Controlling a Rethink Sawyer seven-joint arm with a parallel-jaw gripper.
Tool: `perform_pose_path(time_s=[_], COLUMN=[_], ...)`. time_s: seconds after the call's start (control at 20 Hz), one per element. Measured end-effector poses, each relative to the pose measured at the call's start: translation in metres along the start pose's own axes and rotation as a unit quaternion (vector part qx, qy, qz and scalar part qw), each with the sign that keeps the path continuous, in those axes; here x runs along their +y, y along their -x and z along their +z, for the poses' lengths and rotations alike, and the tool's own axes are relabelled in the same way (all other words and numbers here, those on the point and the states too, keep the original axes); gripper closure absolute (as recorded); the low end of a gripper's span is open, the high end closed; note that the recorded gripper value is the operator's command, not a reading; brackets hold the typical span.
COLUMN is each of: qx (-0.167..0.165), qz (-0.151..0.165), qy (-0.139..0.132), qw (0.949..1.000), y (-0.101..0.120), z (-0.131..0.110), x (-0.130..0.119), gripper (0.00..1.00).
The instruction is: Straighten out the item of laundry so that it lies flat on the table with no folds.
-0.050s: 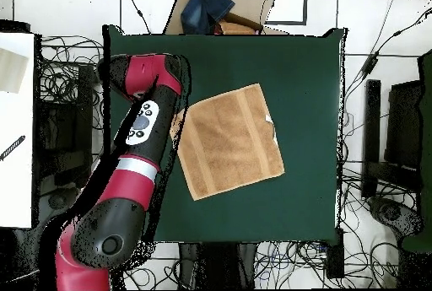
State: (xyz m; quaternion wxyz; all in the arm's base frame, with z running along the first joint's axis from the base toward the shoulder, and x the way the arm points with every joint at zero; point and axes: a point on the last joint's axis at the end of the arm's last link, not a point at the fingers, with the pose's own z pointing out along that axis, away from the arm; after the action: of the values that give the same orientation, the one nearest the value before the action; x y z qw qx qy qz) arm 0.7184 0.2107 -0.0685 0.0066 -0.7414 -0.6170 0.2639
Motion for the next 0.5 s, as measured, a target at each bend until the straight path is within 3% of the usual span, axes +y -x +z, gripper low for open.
perform_pose_path(time_s=[0.5], qx=[0.009], qz=[0.000], qy=[0.001], qw=[1.0000], y=[-0.0047], z=[-0.0034], x=[0.0007], gripper=[1.00])
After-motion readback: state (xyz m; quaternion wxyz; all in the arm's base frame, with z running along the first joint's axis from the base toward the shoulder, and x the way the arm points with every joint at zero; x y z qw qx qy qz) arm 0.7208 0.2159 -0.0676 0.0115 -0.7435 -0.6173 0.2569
